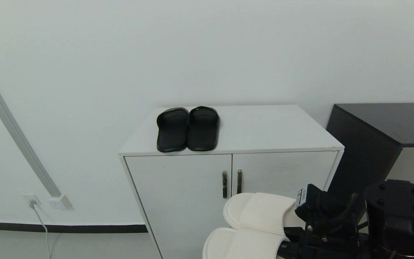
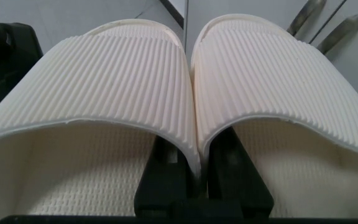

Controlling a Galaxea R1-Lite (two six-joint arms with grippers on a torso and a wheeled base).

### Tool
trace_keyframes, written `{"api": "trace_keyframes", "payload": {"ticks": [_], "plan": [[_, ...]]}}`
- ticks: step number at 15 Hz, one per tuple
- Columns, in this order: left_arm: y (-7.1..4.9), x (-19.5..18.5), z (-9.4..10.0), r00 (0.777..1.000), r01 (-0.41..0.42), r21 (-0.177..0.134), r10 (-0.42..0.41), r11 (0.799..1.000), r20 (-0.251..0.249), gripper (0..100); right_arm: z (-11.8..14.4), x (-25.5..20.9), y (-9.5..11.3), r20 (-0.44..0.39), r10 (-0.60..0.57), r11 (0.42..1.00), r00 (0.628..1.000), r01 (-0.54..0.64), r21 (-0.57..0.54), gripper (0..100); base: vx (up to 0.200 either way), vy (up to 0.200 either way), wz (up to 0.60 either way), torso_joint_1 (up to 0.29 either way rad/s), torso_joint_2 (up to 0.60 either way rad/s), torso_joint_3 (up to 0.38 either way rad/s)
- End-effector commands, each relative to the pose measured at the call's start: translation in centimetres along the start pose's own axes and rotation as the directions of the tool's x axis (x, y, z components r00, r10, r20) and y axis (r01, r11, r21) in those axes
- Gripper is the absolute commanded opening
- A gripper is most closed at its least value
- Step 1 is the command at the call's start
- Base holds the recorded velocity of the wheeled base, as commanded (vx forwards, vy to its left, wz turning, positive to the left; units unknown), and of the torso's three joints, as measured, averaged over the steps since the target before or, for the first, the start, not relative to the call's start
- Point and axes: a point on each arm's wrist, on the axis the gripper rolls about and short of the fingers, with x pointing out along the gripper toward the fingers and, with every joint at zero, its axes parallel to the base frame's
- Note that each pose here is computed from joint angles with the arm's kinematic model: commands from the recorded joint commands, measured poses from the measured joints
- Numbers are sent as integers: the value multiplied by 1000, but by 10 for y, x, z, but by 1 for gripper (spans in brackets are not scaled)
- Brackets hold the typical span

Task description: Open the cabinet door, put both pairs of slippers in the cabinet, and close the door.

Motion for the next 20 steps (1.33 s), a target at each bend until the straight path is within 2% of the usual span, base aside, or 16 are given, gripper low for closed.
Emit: {"api": "trace_keyframes", "payload": {"ticks": [1,5,16,18,19,20], "plan": [[0,0,0,1000,0,0,0,1000,0,100,0,0,0,0,1,1000,1000,-1,-1,0,0,0,0,-183,515,320],[0,0,0,1000,0,0,0,1000,0,100,-3,0,1,-10,9,999,1000,-10,-50,0,0,0,0,-174,491,321],[0,0,0,1000,2,3,-2,1000,-3,100,-5,-3,2,-14,13,999,1000,-13,-47,0,0,0,0,-114,468,349],[1,4,2,997,-62,12,63,998,-49,100,-5,-3,3,-13,14,999,1000,-15,-48,0,0,0,0,-15,356,305],[1,5,7,992,-115,2,115,993,-52,100,-6,-3,2,-18,11,999,1000,-12,-47,0,0,0,0,0,0,0],[1,3,31,995,-98,-19,98,995,2,100,-7,-3,2,-21,12,999,1000,-13,-46,0,0,0,0,0,0,0]]}}
